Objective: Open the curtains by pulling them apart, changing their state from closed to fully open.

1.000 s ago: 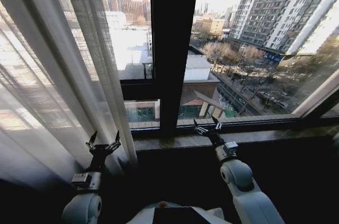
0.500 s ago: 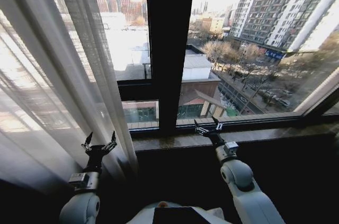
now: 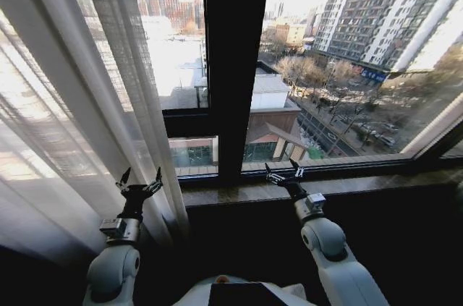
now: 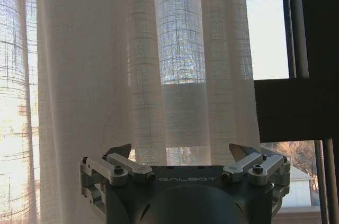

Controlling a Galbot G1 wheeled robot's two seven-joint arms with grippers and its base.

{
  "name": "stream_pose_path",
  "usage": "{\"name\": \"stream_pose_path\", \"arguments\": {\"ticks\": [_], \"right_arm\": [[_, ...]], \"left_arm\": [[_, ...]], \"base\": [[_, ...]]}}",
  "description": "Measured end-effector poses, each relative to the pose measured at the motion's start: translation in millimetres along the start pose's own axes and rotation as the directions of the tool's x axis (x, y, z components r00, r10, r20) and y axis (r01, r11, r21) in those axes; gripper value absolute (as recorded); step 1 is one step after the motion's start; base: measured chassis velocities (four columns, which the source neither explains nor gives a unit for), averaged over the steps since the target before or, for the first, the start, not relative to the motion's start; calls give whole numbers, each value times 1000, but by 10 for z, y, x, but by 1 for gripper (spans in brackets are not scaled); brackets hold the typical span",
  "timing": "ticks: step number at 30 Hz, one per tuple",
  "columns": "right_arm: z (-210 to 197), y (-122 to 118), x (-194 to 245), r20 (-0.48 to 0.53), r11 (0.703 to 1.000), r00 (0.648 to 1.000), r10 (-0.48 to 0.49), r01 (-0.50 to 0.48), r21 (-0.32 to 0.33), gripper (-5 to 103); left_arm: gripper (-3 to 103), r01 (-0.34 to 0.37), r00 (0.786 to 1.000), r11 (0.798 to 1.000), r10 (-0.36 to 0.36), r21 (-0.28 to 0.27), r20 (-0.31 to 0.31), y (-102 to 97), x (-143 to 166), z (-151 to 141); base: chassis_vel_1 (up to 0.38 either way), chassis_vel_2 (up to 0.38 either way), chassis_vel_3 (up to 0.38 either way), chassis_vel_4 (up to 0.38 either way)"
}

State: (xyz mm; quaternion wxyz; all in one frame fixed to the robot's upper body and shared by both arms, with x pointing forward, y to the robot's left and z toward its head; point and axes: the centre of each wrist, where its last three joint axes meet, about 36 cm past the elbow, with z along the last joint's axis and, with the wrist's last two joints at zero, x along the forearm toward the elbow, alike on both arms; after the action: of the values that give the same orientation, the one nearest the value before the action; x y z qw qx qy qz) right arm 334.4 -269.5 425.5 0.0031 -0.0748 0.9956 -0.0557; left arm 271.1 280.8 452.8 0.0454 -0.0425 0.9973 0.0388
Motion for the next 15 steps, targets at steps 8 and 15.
{"name": "stream_pose_path", "arguments": {"ticks": [8, 15], "right_arm": [[20, 36, -13, -3, 1000, 1000, -9, 9, -4, 100], [26, 7, -2, -4, 1000, 1000, -6, 6, 4, 100]], "left_arm": [[100, 78, 997, 997, -78, -6, 12, 147, -34, -51], [100, 74, 997, 997, -74, 9, -8, 229, -134, -95]], "base": [[0, 0, 0, 0], [0, 0, 0, 0]]}}
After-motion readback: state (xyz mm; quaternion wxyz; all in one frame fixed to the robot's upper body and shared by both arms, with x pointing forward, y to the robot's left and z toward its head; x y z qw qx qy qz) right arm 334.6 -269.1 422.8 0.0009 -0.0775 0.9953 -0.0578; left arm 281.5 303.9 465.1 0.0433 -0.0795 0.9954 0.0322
